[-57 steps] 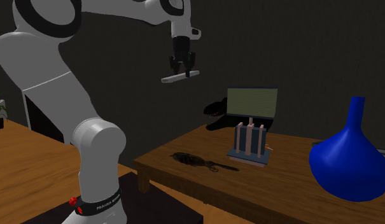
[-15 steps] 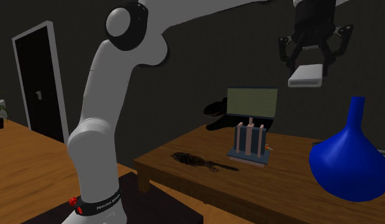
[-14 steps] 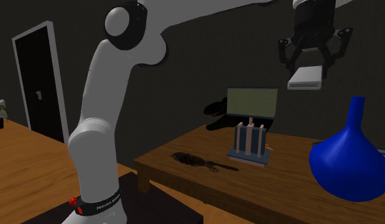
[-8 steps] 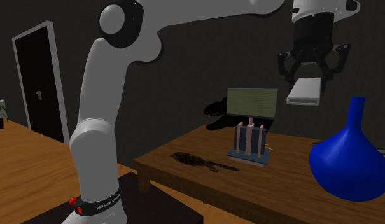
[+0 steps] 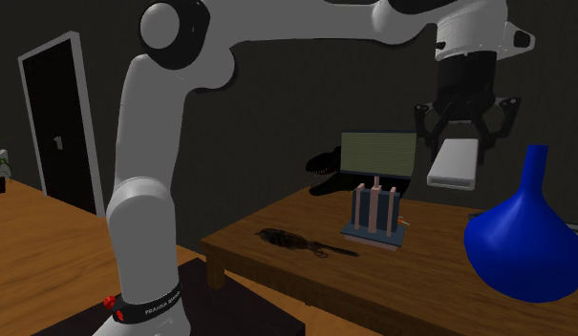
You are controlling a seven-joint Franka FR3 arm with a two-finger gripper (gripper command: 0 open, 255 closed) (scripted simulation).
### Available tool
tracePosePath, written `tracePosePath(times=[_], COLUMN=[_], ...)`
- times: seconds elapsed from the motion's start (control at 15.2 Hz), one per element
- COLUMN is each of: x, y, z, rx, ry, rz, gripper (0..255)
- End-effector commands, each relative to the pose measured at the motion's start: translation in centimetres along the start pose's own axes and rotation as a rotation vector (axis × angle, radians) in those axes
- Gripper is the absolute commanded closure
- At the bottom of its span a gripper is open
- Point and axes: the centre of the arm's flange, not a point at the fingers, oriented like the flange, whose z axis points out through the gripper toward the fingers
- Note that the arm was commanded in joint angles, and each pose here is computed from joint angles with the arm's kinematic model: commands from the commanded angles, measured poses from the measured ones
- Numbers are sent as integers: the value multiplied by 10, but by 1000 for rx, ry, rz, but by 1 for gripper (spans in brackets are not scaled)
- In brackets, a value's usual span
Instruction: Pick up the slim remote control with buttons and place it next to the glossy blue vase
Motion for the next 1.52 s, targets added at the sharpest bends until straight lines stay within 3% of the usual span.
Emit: tracePosePath(times=[0.0, 1.45], x=[-1, 0], y=[-1, -3], z=[9, 126], rx=[-1, -1], ry=[0, 0], rz=[0, 0], gripper=[255, 255])
